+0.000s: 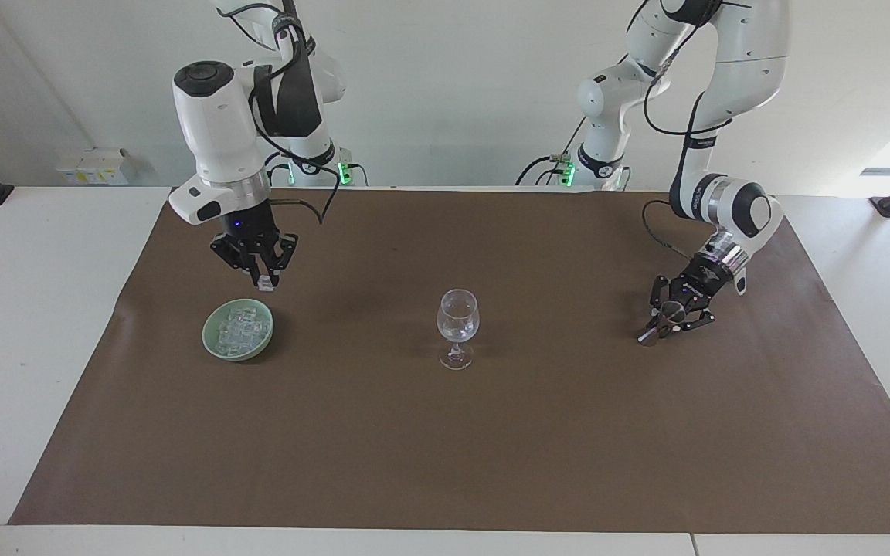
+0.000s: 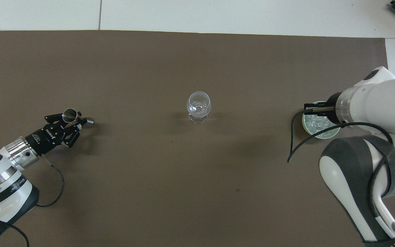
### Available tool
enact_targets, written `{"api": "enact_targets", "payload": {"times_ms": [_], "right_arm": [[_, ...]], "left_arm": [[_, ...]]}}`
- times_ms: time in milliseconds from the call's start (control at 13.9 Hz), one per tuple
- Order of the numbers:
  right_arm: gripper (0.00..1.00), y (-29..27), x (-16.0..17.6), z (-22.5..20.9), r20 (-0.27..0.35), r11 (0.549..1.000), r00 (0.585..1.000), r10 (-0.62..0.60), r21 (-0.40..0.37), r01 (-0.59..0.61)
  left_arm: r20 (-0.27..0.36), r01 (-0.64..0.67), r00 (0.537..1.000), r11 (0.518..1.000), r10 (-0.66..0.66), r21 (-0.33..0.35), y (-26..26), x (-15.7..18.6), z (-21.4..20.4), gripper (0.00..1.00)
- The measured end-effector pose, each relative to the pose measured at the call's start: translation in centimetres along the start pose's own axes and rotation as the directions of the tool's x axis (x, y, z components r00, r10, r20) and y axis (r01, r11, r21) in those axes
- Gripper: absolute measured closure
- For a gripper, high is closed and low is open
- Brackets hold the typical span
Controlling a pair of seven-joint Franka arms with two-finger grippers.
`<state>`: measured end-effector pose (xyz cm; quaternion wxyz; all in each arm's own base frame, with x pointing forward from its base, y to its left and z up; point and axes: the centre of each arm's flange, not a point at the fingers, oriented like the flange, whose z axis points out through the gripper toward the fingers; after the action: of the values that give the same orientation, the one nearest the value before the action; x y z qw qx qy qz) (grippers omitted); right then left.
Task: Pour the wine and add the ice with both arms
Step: 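Lift the cup with the right gripper while the left gripper releases the jigger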
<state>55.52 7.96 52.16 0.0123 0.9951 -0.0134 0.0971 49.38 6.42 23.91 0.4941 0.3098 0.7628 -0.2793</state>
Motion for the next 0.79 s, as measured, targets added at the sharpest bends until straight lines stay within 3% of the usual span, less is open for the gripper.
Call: {"api": "enact_targets", "payload": {"times_ms": [360,648,720,792], "right_arm": [[0.73,-7.3,-0.3,-3.0,-0.014,0.99,0.993,0.117,0.086,-0.116],[0.73,-9.7,-0.1,-3.8,0.036,0.939,0.966,0.256,0.227,-0.258],[0.73,-10.6,-0.1,-4.0,0.039,0.924,0.956,0.291,0.247,-0.291],[0.73,-11.6,-0.3,-4.3,0.046,0.904,0.943,0.331,0.273,-0.33]], "left_arm": [[0.0,0.0,1.0,1.0,0.0,0.0,0.0,0.0,0.0,0.52],[-0.022,-0.023,0.999,0.999,0.023,0.024,0.0,0.2,-0.1,0.07],[-0.039,-0.039,0.998,0.998,0.041,0.041,0.0,0.3,-0.3,0.0],[-0.058,-0.061,0.996,0.996,0.064,0.06,0.1,0.3,-0.5,0.0]]}}
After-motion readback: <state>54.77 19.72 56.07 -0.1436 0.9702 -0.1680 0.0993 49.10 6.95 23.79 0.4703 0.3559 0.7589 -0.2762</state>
